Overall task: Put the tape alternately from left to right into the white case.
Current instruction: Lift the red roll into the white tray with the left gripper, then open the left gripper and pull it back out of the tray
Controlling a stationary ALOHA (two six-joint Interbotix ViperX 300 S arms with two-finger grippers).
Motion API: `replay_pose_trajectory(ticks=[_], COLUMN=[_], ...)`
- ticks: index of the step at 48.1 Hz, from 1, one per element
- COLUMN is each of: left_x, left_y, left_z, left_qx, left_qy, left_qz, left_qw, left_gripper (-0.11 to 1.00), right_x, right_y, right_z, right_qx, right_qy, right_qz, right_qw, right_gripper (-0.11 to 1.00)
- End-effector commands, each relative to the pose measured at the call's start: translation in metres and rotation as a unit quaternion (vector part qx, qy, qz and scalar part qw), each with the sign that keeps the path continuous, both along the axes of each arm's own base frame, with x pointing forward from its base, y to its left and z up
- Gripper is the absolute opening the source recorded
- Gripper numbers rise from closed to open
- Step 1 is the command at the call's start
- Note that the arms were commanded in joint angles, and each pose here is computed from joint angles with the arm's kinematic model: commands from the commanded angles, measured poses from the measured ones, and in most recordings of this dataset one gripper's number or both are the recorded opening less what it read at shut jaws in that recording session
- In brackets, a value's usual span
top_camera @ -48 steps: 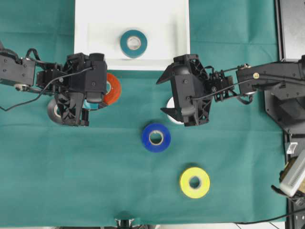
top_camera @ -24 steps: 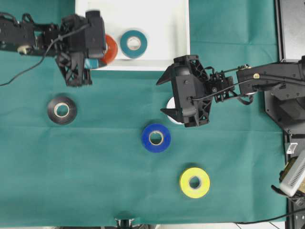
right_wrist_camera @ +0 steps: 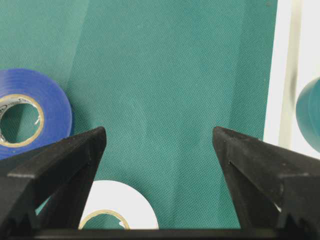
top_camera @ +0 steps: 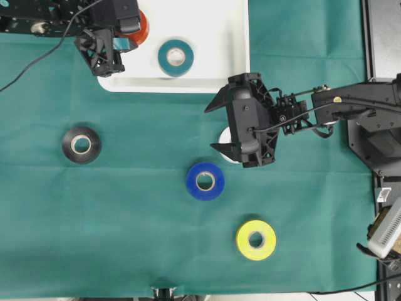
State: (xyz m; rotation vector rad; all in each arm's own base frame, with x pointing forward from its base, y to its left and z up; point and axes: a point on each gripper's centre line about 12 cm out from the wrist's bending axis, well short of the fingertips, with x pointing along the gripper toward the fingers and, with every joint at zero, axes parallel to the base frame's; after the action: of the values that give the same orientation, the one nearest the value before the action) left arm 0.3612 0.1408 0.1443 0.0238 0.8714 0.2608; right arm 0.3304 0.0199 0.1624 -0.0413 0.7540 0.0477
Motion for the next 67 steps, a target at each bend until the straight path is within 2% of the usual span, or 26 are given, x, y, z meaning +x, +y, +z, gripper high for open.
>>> replay_pose_trajectory(ticks=[1,37,39,47,51,67], left_x=[0.008,0.010,0.009,0.007,0.008,0.007], left_y=[0.009,0.018,0.018,0.017,0.017,0.011], left_z=[0.012,0.004,0.002,0.001,0.001,0.011], left_qx=[0.009,0.010,0.010,0.010,0.010,0.014], left_qy=[-0.020,-0.013,-0.011,-0.008,-0.009,-0.019], left_qz=[0.006,0.011,0.011,0.009,0.009,0.004], left_qw=[0.9997,0.9998,0.9998,0.9999,0.9999,0.9997], left_gripper=[0.27,0.28,0.35,0.83,0.97,1.00], right_x=[0.002,0.001,0.001,0.001,0.001,0.001], right_y=[0.001,0.001,0.001,0.001,0.001,0.000], right_z=[0.009,0.008,0.009,0.009,0.009,0.008], right_qx=[0.003,0.005,0.005,0.005,0.005,0.005], right_qy=[-0.018,-0.022,-0.023,-0.023,-0.023,-0.022], right_qz=[0.001,0.003,0.002,0.002,0.001,0.001], right_qw=[0.9998,0.9997,0.9997,0.9997,0.9997,0.9997], right_gripper=[0.73,0.73,0.73,0.73,0.73,0.73])
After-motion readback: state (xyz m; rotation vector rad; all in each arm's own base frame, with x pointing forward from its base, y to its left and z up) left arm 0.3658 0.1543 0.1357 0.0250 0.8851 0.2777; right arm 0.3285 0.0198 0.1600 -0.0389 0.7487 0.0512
